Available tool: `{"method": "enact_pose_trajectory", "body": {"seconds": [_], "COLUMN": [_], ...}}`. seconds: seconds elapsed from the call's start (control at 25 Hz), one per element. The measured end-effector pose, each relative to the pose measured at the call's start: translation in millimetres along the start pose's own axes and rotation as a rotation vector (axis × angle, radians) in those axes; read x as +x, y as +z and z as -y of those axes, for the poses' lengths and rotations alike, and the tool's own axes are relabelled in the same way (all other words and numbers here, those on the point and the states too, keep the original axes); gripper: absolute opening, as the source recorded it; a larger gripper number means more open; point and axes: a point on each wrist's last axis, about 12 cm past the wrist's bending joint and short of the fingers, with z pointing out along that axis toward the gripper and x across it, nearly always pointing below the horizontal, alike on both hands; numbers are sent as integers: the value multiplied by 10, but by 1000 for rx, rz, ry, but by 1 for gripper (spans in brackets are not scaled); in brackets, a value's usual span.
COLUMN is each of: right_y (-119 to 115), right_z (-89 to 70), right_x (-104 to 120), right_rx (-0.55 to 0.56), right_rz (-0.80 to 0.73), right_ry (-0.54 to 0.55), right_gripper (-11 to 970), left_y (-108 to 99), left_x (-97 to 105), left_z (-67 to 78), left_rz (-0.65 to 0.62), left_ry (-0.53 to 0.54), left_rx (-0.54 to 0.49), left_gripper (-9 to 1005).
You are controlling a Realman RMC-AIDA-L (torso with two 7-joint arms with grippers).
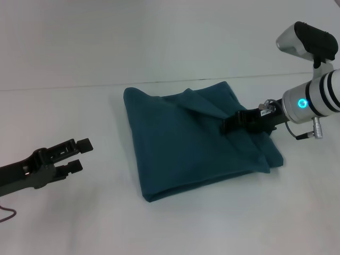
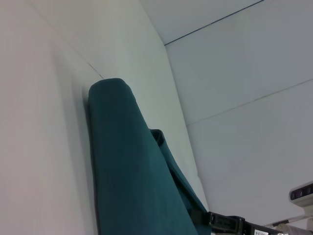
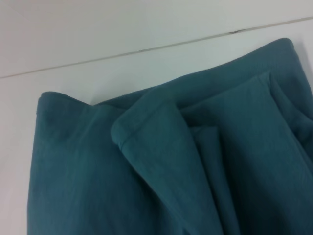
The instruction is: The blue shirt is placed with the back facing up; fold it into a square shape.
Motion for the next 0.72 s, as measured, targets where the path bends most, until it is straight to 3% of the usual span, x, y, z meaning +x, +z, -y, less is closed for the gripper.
{"method": "enact_pose_trajectory", "body": {"seconds": [0.12, 0.72], "right_y": [9, 133], "right_z": [-5, -3], "right_x": [-4, 98], "right_rx": [1, 18], "right_rz": [7, 3], "right_ry": [0, 10], "right_gripper": [603, 591], "left_y": [5, -11], "left_x": [2, -10], "left_z": [0, -15], "left_rz": [0, 19], "left_ry": [-1, -7], "left_rx": [1, -6], "left_gripper": [961, 960]}}
